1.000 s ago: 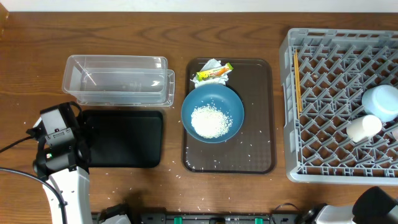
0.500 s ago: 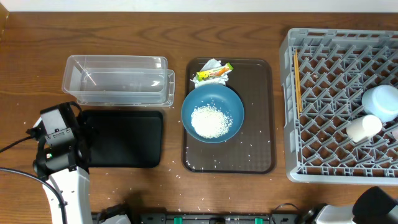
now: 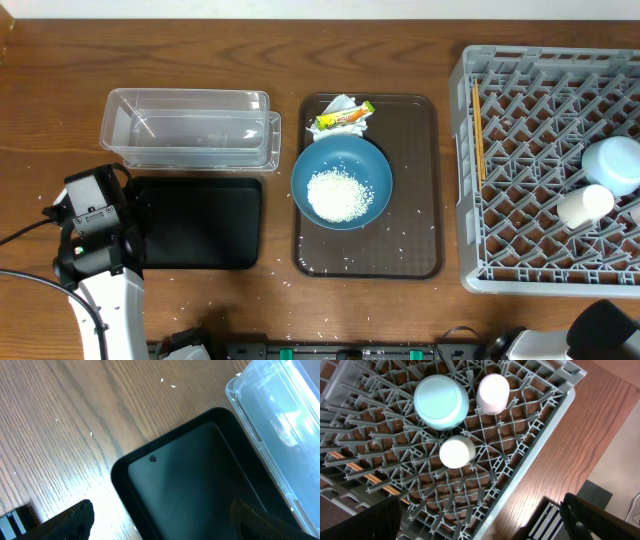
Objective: Sort waste into correct bins and load items into the dishwasher rack
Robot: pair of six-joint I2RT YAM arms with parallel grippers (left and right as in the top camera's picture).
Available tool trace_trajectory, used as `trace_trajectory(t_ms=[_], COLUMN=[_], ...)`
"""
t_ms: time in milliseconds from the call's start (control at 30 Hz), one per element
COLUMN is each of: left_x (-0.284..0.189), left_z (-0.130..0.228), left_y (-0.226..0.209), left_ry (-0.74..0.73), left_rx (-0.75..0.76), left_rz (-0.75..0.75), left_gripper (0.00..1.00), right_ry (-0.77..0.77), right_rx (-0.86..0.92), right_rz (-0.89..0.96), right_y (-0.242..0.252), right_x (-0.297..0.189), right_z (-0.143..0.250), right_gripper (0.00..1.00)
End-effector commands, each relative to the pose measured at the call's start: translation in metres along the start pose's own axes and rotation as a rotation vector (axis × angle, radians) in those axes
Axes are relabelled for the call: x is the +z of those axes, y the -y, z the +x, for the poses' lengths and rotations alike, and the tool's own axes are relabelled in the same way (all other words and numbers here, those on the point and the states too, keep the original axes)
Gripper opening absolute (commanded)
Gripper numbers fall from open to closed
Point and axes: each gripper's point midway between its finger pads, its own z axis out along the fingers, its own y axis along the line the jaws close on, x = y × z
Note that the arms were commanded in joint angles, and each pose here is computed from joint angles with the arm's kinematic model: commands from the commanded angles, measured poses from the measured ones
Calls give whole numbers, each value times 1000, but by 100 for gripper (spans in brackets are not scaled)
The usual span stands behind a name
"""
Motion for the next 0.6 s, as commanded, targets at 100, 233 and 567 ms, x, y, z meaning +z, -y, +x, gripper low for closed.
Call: trace_trajectory(t_ms=[100,233,567], left_x=[-4,-4,-4], left_z=[-7,-6,-9], left_y=[-1,-1,1], left_ry=[20,20,31], left_rx=[-19,-19,-23], left_rz=[0,0,8], left_gripper=[89,90,90], right_ry=[-5,-5,-5], right_rx=[20,20,20], right_rz=[4,4,4], right_y=[2,2,2], right_x=[1,1,1], right_z=[0,0,0], right_gripper=[99,99,99])
